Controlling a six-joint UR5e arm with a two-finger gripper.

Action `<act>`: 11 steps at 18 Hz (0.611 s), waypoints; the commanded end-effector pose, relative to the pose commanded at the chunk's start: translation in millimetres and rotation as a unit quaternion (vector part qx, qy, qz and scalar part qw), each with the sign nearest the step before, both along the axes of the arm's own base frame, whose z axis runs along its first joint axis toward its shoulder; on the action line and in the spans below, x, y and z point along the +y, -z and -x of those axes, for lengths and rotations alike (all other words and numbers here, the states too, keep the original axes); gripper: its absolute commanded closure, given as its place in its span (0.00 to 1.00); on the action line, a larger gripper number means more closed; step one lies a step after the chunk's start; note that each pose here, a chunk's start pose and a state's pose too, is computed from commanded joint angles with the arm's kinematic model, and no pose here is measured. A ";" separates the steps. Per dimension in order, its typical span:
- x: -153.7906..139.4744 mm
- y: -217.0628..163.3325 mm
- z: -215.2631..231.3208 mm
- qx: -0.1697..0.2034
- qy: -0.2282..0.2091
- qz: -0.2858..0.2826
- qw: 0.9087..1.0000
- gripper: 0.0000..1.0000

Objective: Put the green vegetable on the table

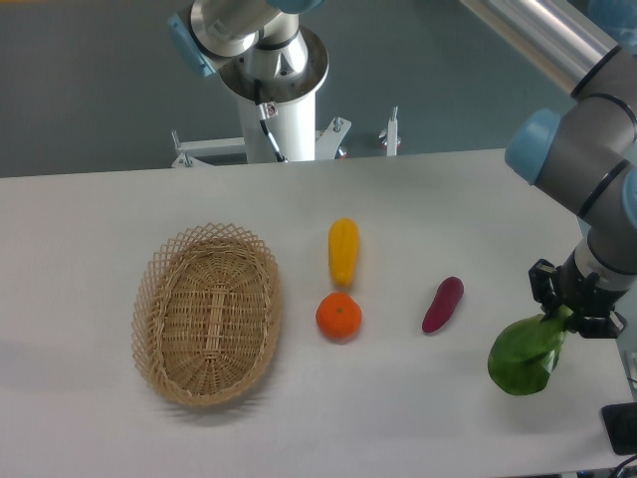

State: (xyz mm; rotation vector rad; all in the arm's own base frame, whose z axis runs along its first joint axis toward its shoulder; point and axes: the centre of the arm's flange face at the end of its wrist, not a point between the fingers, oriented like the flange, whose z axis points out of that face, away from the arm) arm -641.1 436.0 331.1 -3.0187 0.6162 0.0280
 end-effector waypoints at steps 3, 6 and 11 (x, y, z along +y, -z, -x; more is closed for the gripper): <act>-1.6 0.0 -4.0 -0.002 0.004 0.000 1.000 0.93; 5.2 2.9 -22.6 -0.006 0.014 0.001 1.000 0.93; 33.5 21.8 -76.6 -0.002 0.044 -0.002 0.999 0.94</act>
